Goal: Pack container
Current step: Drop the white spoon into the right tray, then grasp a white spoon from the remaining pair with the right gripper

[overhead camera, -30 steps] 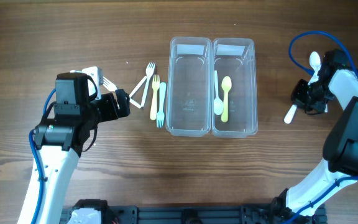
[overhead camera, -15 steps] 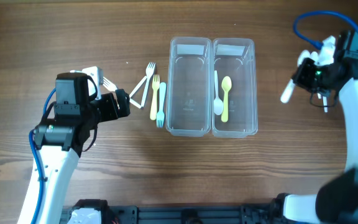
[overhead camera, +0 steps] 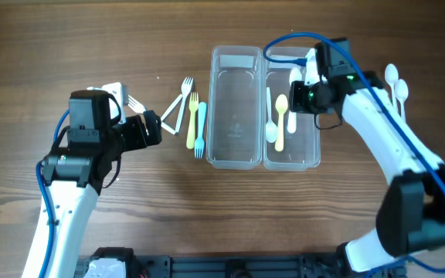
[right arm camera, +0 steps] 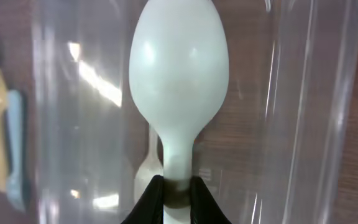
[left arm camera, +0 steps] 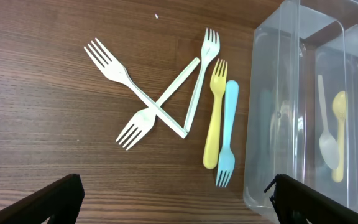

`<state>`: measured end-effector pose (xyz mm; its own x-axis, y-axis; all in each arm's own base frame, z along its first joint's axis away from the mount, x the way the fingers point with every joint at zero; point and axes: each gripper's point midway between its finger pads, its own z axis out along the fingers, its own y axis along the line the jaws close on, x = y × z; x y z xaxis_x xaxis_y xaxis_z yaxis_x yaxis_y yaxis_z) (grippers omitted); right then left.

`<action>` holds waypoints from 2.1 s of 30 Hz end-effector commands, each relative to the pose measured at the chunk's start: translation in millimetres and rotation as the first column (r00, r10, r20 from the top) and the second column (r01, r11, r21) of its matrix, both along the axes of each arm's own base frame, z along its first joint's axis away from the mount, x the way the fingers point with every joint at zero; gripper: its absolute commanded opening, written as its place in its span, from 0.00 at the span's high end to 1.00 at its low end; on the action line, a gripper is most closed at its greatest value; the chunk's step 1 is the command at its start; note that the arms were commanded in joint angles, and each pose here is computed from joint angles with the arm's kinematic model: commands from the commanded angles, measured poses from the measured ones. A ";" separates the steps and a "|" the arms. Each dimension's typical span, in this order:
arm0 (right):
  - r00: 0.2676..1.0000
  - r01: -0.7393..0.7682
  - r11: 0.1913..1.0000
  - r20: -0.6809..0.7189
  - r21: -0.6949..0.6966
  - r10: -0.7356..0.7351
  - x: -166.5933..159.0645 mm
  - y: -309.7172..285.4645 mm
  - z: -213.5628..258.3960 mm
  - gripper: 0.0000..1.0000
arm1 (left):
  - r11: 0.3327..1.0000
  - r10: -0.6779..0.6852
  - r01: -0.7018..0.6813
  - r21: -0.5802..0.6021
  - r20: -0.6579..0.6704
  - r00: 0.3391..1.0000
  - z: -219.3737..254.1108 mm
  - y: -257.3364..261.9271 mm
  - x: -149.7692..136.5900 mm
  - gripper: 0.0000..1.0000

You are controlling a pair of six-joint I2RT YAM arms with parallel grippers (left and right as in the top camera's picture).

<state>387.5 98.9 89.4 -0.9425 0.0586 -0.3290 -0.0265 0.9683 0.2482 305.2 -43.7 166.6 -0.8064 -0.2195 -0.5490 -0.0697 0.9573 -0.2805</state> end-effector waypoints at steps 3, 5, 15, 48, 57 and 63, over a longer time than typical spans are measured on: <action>0.994 -0.050 0.998 0.101 -0.034 0.053 15.2 -2.2 27.0 0.69 | 1.000 -0.009 0.009 0.002 0.019 1.000 6.9 1.0 3.6 0.00; 0.983 -0.030 0.999 0.180 -0.030 0.035 26.0 -7.7 58.6 0.55 | 1.000 -0.009 0.009 0.002 0.019 1.000 6.8 1.0 3.5 0.00; 0.898 0.331 0.936 0.344 -0.116 -0.275 51.2 -162.7 99.1 0.41 | 1.000 -0.009 0.009 0.002 0.018 1.000 6.8 1.0 3.5 0.00; 0.884 0.461 0.858 0.026 -0.225 -0.467 13.4 -321.4 -80.1 0.62 | 1.000 -0.009 0.009 0.002 0.004 1.000 4.6 1.1 0.7 0.00; 0.879 0.452 0.858 -0.045 -0.243 -0.475 -3.8 -316.0 -101.3 0.74 | 1.000 -0.009 0.009 0.002 0.003 1.000 4.5 1.1 0.6 0.00; 0.873 0.450 0.855 -0.077 -0.258 -0.482 -12.1 -314.5 -104.5 0.86 | 1.000 -0.009 0.009 0.003 0.003 1.000 4.5 1.1 0.5 0.00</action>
<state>385.5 -220.0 -1.2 -0.8427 0.4401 -0.3100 0.4583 0.8886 0.0157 302.3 -43.6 164.5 -0.8143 -0.2195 -0.5374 -0.0740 0.9575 -0.2788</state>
